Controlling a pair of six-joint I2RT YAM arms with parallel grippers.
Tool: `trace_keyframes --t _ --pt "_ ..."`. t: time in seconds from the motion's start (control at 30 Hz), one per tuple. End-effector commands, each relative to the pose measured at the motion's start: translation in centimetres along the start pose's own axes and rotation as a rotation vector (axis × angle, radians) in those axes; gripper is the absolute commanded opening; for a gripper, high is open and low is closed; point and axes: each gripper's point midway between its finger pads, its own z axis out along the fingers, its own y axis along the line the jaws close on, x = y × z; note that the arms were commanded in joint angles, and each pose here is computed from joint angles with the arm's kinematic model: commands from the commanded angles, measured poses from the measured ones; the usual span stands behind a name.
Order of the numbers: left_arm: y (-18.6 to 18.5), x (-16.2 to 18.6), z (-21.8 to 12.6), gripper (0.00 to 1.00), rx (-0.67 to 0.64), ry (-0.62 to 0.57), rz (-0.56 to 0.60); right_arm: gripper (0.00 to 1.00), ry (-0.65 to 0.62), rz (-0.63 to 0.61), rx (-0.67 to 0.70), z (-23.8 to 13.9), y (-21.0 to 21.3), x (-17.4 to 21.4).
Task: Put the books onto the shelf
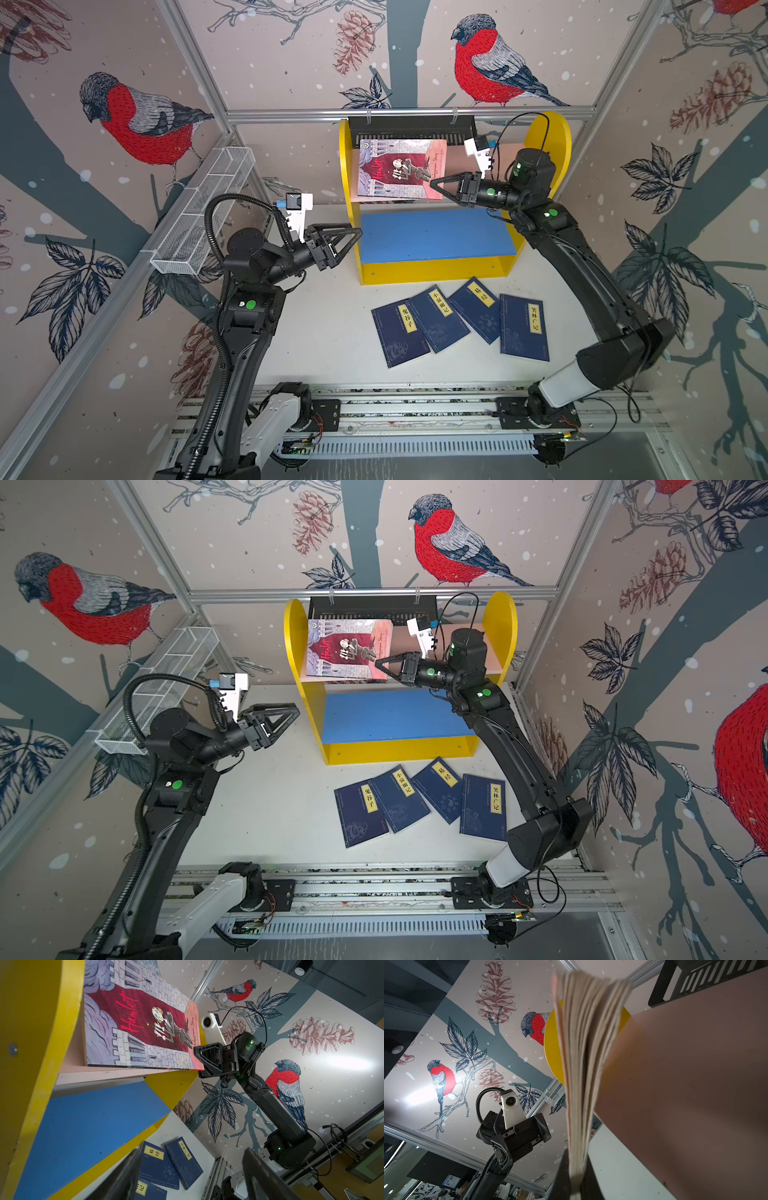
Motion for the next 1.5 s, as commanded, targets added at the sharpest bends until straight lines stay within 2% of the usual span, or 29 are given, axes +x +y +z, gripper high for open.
trace_keyframes --t 0.0,0.43,0.53,0.67,0.77,0.97,1.17,1.47 --pt "-0.6 -0.4 0.0 0.78 0.016 -0.005 0.047 0.01 0.008 -0.003 0.002 0.5 -0.2 -0.6" --pt "-1.2 -0.4 -0.2 0.78 0.033 -0.006 0.059 0.04 0.055 0.031 0.044 1.8 -2.0 -1.4" --pt "-1.4 -0.5 -0.2 0.78 0.036 -0.005 0.062 0.09 0.056 0.036 0.05 1.7 -2.3 -1.4" --pt "-1.4 -0.5 -0.3 0.78 0.038 -0.007 0.063 0.07 0.053 0.04 0.058 1.4 -2.5 -1.6" --pt "-1.4 -0.4 -0.2 0.78 0.039 -0.005 0.062 0.14 0.047 0.042 0.064 1.0 -2.6 -1.9" --pt "-1.2 -0.4 -0.2 0.78 0.037 -0.007 0.06 0.15 0.045 0.046 0.07 0.4 -2.9 -2.1" --pt "-1.2 -0.5 -0.1 0.79 0.038 -0.007 0.059 0.29 0.044 0.04 0.068 0.1 -2.4 -2.1" --pt "-1.2 -0.5 -0.1 0.79 0.037 -0.01 0.047 0.29 0.037 0.048 0.095 -0.6 -2.7 -1.8"
